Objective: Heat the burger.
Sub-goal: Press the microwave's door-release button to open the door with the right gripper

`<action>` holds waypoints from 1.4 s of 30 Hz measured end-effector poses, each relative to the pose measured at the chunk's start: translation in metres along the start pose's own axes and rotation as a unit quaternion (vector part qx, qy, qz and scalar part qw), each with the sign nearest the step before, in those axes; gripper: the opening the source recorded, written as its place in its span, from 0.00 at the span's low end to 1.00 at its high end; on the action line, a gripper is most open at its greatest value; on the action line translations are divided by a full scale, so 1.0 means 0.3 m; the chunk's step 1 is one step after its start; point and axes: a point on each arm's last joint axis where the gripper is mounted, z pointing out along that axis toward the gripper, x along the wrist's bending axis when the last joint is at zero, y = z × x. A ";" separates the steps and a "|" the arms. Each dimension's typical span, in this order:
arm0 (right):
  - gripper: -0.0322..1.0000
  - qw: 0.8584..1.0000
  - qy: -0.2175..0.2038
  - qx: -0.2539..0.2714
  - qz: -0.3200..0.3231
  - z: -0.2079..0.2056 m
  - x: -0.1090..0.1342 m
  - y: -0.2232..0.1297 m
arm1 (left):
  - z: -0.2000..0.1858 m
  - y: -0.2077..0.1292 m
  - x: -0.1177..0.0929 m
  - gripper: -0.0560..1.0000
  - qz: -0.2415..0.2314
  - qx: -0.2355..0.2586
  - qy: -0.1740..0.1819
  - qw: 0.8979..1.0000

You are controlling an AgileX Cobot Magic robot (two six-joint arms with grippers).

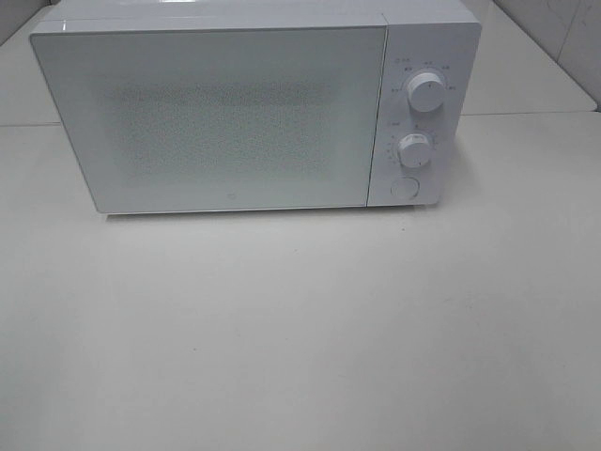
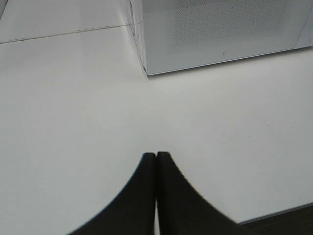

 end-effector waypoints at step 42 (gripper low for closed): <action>0.03 0.999 0.029 0.020 -0.029 0.576 0.050 0.153 | 0.000 0.000 0.000 0.05 0.000 0.000 0.000 1.000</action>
